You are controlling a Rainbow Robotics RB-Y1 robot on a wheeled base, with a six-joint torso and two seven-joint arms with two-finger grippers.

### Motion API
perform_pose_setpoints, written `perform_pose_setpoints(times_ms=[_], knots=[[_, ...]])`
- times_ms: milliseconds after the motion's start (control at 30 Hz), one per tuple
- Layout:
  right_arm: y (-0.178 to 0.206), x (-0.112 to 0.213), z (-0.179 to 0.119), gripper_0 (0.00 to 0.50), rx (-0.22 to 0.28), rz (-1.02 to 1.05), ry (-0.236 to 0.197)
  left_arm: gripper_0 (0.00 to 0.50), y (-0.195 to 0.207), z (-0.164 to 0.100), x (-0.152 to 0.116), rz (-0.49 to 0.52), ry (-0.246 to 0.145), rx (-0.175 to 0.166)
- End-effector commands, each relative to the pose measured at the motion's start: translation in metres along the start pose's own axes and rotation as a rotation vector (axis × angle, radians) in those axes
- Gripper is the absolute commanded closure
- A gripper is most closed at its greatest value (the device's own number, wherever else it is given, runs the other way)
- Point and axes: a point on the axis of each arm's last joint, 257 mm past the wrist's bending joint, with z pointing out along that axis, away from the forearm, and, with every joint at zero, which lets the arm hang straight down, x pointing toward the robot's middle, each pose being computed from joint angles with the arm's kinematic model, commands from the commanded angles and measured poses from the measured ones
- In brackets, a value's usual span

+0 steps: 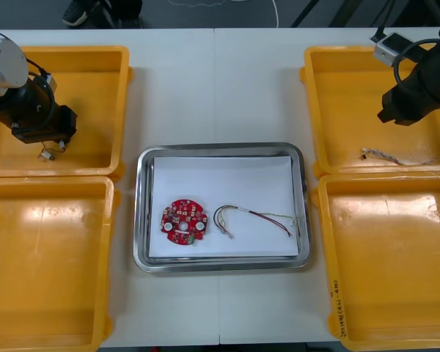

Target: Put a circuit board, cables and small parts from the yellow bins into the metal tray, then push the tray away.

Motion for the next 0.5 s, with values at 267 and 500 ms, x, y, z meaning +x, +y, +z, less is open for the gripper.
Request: perform_pose_setpoints(times_ms=[267,500], knots=[[-0.035,-0.005,-0.014,0.0,0.101,-0.446,0.042,0.5,0.008,-0.004,-0.005,-0.025,-0.024,-0.003],[-0.041,0.002,-0.007,0.0,0.138,-0.619,0.091,0.5,0.016,-0.031,-0.012,-0.022,-0.028,-0.016]])
